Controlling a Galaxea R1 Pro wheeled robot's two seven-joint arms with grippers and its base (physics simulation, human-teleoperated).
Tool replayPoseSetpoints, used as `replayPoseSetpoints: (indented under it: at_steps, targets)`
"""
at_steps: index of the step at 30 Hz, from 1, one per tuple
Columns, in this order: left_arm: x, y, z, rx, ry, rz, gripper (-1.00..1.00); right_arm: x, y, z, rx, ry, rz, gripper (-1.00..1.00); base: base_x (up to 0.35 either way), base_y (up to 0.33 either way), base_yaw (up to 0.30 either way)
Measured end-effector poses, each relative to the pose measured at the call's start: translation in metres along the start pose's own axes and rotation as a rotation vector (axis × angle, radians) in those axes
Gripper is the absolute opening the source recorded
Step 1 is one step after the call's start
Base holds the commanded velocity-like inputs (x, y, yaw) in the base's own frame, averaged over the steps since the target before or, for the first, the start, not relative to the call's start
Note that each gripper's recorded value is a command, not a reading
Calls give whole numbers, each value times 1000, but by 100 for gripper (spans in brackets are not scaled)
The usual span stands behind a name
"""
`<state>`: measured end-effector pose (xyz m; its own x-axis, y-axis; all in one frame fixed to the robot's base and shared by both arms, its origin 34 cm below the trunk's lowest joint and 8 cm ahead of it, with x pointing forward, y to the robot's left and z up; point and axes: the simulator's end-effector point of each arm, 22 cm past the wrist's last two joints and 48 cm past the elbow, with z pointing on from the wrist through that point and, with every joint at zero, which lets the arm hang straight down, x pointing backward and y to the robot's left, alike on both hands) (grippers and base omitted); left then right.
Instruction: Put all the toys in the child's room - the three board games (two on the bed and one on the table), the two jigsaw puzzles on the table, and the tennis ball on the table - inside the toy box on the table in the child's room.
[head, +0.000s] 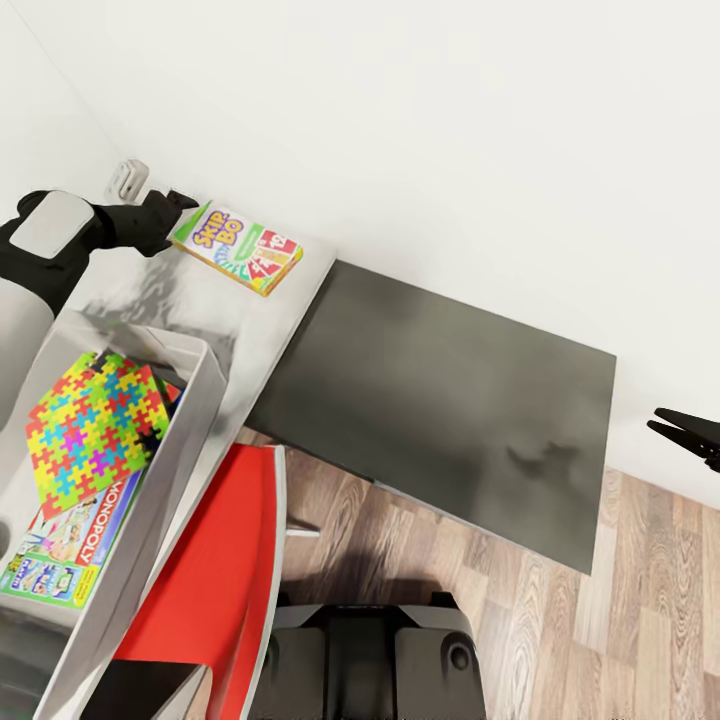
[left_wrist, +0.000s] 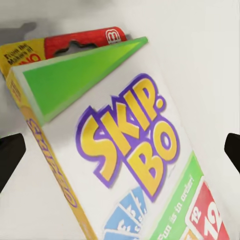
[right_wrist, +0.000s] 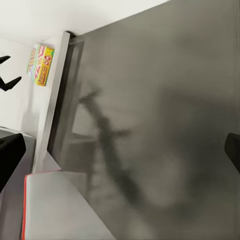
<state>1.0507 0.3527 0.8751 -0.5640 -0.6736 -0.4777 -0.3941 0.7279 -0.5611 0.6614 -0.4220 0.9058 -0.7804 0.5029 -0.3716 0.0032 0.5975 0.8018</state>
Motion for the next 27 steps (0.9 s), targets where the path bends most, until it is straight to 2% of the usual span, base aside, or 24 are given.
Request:
replayPoseSetpoints:
  at_steps: [9, 21, 27]
  targets:
    - [-3, 22, 4, -4, -2, -18, 100, 3, -6, 2, 5, 6, 8, 100, 0, 0, 0]
    - [-16, 23, 3, 7, -22, -21, 100, 5, -9, 3, 8, 9, 12, 100, 0, 0, 0]
    - [-26, 22, 2, 10, -61, -24, 100, 5, -9, 4, 8, 10, 13, 100, 0, 0, 0]
